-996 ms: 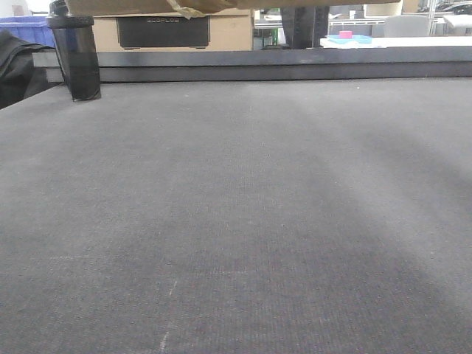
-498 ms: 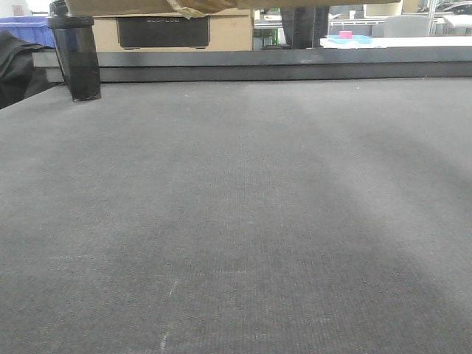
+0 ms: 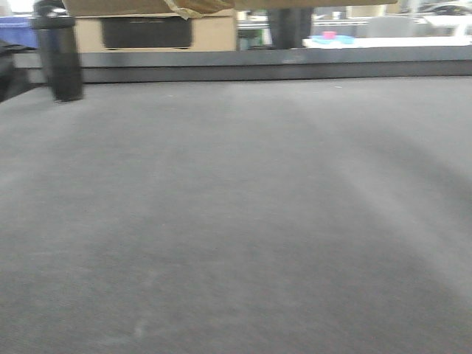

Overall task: Stack two boxes on right shelf middle
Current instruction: 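Hold the boxes with both grippers while the base turns away from the table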

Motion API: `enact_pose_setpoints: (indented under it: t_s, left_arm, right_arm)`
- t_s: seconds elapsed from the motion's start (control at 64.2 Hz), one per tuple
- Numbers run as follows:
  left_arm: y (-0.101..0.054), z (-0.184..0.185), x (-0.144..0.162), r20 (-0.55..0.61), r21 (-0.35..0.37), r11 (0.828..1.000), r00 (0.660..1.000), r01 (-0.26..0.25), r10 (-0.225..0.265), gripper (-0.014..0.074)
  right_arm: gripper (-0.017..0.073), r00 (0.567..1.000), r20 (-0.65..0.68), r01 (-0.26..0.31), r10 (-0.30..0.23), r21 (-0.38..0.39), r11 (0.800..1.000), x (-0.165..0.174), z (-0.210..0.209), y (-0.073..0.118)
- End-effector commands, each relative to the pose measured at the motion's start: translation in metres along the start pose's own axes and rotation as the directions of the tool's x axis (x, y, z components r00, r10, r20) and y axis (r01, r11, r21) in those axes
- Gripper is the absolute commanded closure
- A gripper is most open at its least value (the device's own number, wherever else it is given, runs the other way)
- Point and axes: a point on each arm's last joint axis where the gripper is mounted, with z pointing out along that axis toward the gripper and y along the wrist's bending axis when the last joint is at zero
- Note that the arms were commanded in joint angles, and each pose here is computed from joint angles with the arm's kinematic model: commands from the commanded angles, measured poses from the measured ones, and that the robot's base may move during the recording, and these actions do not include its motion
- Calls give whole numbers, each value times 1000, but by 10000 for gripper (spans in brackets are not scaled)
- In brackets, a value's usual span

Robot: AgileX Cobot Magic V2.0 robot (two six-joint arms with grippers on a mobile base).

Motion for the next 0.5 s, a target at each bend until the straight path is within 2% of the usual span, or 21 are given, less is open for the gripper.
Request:
enact_pose_setpoints:
  t_s: [0.0,0.483]
  left_arm:
    - [2,-8,-7,63,-19,999,998,-27,28,705]
    - [2,-8,-7,63,-19,999,998,-27,28,705]
  right_arm:
    - [713,997,78,12,-14,35,999,-8,-11,-3]
    - [713,997,78,12,-14,35,999,-8,-11,-3]
